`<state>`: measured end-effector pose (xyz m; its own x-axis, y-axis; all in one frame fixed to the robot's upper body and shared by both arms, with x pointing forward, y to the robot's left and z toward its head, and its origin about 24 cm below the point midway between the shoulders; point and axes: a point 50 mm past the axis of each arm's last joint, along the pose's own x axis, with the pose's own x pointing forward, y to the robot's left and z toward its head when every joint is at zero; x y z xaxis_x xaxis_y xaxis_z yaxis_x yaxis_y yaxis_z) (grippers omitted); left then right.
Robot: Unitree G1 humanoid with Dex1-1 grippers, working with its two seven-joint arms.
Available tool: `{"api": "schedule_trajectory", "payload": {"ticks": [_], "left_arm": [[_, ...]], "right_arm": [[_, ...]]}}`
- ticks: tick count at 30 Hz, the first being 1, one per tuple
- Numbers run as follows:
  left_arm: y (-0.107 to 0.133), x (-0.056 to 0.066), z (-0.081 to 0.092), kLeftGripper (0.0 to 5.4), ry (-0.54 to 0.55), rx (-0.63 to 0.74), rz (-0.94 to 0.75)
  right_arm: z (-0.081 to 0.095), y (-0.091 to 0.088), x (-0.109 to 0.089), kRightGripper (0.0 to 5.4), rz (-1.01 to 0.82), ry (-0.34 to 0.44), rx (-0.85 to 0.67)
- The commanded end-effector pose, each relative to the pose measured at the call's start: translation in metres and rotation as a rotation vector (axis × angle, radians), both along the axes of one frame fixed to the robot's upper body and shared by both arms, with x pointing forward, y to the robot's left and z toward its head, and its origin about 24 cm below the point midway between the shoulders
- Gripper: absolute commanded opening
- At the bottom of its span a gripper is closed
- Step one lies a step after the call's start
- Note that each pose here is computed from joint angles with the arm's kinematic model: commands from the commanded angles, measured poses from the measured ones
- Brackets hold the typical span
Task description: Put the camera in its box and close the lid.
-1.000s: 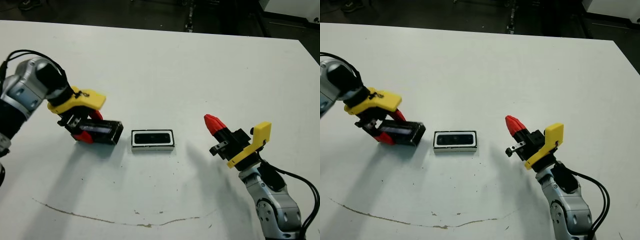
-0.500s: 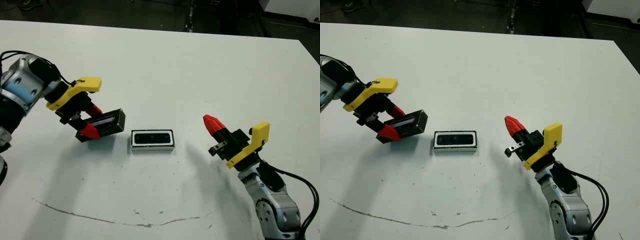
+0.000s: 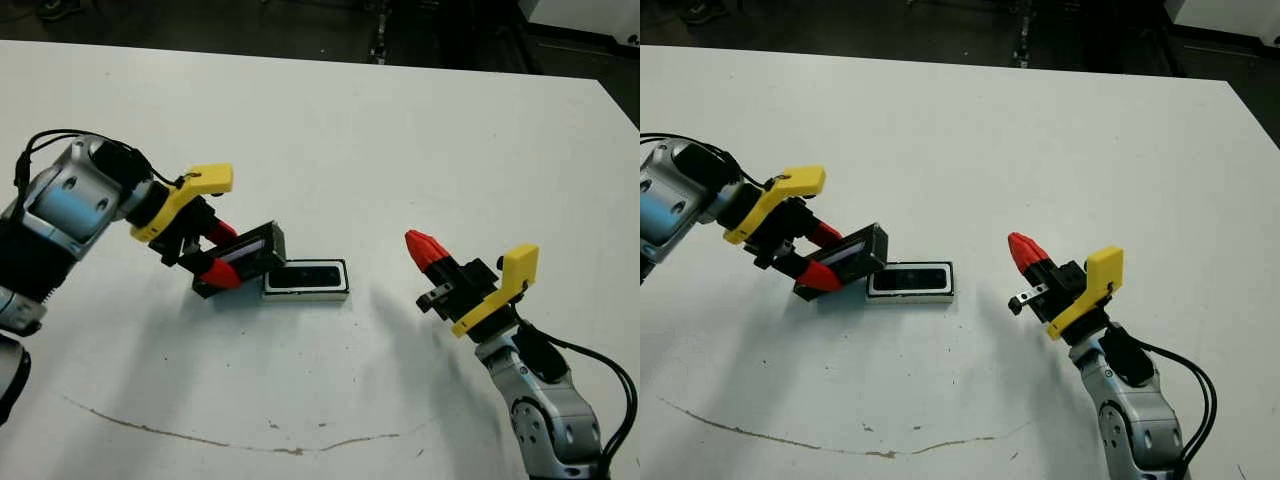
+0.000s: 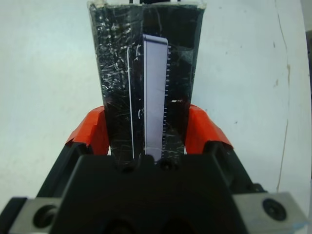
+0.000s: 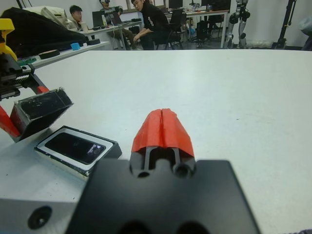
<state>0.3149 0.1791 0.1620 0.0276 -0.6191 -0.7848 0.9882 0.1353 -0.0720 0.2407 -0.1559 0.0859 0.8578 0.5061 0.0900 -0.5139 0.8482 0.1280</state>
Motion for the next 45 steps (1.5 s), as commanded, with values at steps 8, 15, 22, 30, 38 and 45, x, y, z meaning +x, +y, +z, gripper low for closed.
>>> {"api": "schedule_trajectory", "payload": {"ticks": [8,15,22,30,38,45], "left_arm": [[-0.010,-0.010,-0.006,3.15,-0.096,0.037,0.099],[-0.020,-0.013,-0.013,3.15,-0.061,0.038,0.158],[-0.026,-0.014,-0.023,3.15,-0.033,0.057,0.167],[-0.030,-0.014,-0.026,3.15,-0.006,0.045,0.142],[-0.032,-0.014,-0.025,3.15,-0.037,0.051,0.107],[-0.035,-0.016,-0.022,3.15,-0.059,0.031,0.081]], "right_arm": [[-0.002,-0.001,-0.001,0.00,-0.004,0.020,-0.004],[-0.003,0.000,-0.001,0.00,0.000,0.015,-0.006],[-0.004,-0.001,-0.002,0.00,-0.005,0.023,0.000],[-0.004,-0.001,-0.003,0.00,-0.008,0.023,0.000],[-0.005,0.000,-0.003,0.00,-0.008,0.024,-0.008],[-0.005,0.000,-0.003,0.00,-0.005,0.021,-0.020]]}}
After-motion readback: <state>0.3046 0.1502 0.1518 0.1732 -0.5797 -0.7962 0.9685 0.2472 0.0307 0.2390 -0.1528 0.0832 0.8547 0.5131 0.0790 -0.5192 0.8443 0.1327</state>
